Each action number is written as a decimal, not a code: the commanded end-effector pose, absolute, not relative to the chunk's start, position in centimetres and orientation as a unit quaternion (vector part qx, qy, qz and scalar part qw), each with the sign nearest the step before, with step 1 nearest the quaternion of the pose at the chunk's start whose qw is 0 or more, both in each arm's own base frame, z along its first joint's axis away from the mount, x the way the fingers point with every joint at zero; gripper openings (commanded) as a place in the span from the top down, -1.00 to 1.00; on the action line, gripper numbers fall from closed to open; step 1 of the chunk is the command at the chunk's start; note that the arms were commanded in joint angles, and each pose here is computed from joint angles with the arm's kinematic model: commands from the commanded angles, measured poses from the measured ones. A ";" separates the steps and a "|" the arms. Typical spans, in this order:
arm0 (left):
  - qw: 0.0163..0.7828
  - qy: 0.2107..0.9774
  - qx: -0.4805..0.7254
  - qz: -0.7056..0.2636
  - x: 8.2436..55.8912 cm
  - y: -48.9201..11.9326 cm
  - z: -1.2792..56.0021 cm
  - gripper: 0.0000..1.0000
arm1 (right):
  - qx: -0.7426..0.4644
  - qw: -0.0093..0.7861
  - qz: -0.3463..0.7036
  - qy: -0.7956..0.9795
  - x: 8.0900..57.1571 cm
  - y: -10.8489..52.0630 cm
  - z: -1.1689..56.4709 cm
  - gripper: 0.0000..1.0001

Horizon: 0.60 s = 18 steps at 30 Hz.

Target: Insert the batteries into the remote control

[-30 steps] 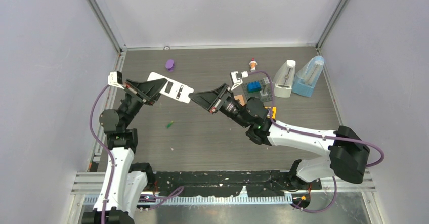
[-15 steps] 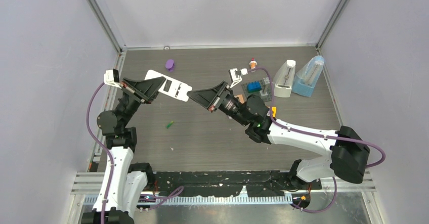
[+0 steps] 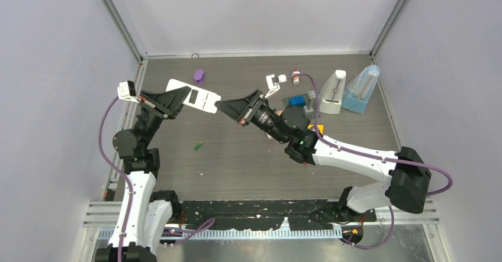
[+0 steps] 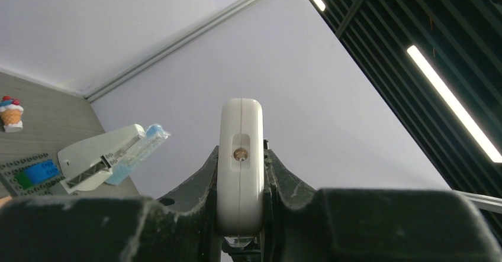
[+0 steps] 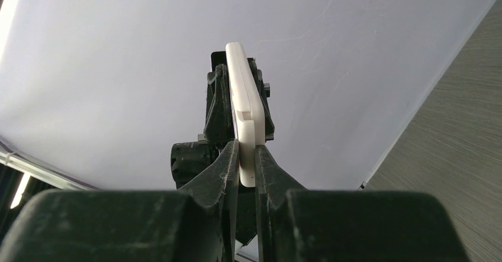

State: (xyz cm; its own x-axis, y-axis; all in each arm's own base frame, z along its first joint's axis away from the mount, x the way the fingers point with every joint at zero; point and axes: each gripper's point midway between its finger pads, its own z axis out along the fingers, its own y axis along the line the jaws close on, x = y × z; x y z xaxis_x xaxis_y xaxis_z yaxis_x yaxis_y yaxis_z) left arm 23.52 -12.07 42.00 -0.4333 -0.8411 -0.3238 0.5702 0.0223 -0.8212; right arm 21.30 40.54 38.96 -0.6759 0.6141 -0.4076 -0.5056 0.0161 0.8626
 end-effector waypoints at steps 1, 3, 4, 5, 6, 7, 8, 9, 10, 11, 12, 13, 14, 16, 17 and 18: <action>0.520 0.449 -0.015 -0.727 17.4 -14.0 47.3 1.00 | 0.067 0.409 0.585 0.697 24.1 41.2 31.1 0.88; 0.511 0.449 -0.022 -0.732 17.5 -14.0 47.3 1.00 | 0.063 0.414 0.574 0.704 24.2 41.2 30.6 0.86; 0.508 0.450 -0.027 -0.734 17.7 -13.9 47.3 1.00 | 0.063 0.415 0.570 0.706 24.2 41.2 30.5 0.85; 0.503 0.450 -0.031 -0.737 17.8 -13.9 47.3 1.00 | 0.060 0.416 0.564 0.711 24.3 41.2 30.3 0.84; 0.501 0.450 -0.033 -0.738 17.9 -13.9 47.3 1.00 | 0.059 0.418 0.561 0.713 24.3 41.3 30.2 0.82; 0.498 0.451 -0.035 -0.740 17.9 -13.9 47.3 1.00 | 0.056 0.418 0.556 0.716 24.3 41.3 30.0 0.81; 0.496 0.452 -0.037 -0.741 18.0 -13.9 47.2 1.00 | 0.056 0.418 0.554 0.717 24.4 41.4 29.9 0.79; 0.495 0.451 -0.039 -0.742 18.0 -13.9 47.1 1.00 | 0.053 0.417 0.548 0.723 24.4 41.4 29.6 0.78; 0.495 0.451 -0.039 -0.742 18.0 -13.9 47.2 1.00 | 0.053 0.417 0.548 0.724 24.4 41.5 29.7 0.75; 0.495 0.451 -0.038 -0.742 17.9 -13.9 47.1 1.00 | 0.052 0.414 0.543 0.729 24.4 41.6 29.3 0.74; 0.495 0.451 -0.037 -0.741 17.9 -13.9 47.1 1.00 | 0.052 0.412 0.542 0.731 24.4 41.7 29.4 0.72; 0.496 0.451 -0.038 -0.741 17.9 -13.9 47.1 1.00 | 0.051 0.409 0.538 0.735 24.4 41.7 29.1 0.70; 0.496 0.451 -0.038 -0.741 17.9 -13.9 47.1 1.00 | 0.051 0.408 0.537 0.737 24.5 41.9 29.1 0.70; 0.496 0.451 -0.038 -0.741 17.9 -13.9 47.1 1.00 | 0.049 0.404 0.535 0.741 24.4 42.1 29.0 0.67; 0.496 0.452 -0.039 -0.740 18.0 -13.9 47.0 1.00 | 0.048 0.402 0.534 0.742 24.4 42.1 28.9 0.65; 0.496 0.452 -0.038 -0.741 17.9 -13.9 47.0 1.00 | 0.047 0.401 0.534 0.743 24.4 42.3 28.9 0.64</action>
State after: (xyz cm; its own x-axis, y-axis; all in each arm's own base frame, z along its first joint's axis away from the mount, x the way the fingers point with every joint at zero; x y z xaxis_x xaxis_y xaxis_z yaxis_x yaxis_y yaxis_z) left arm 24.74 -11.45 41.75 -0.4294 -0.8635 -0.2646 0.5313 -0.0046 -0.8472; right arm 22.60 41.20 38.93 -0.6408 0.6192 -0.4539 -0.4816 0.1361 0.8657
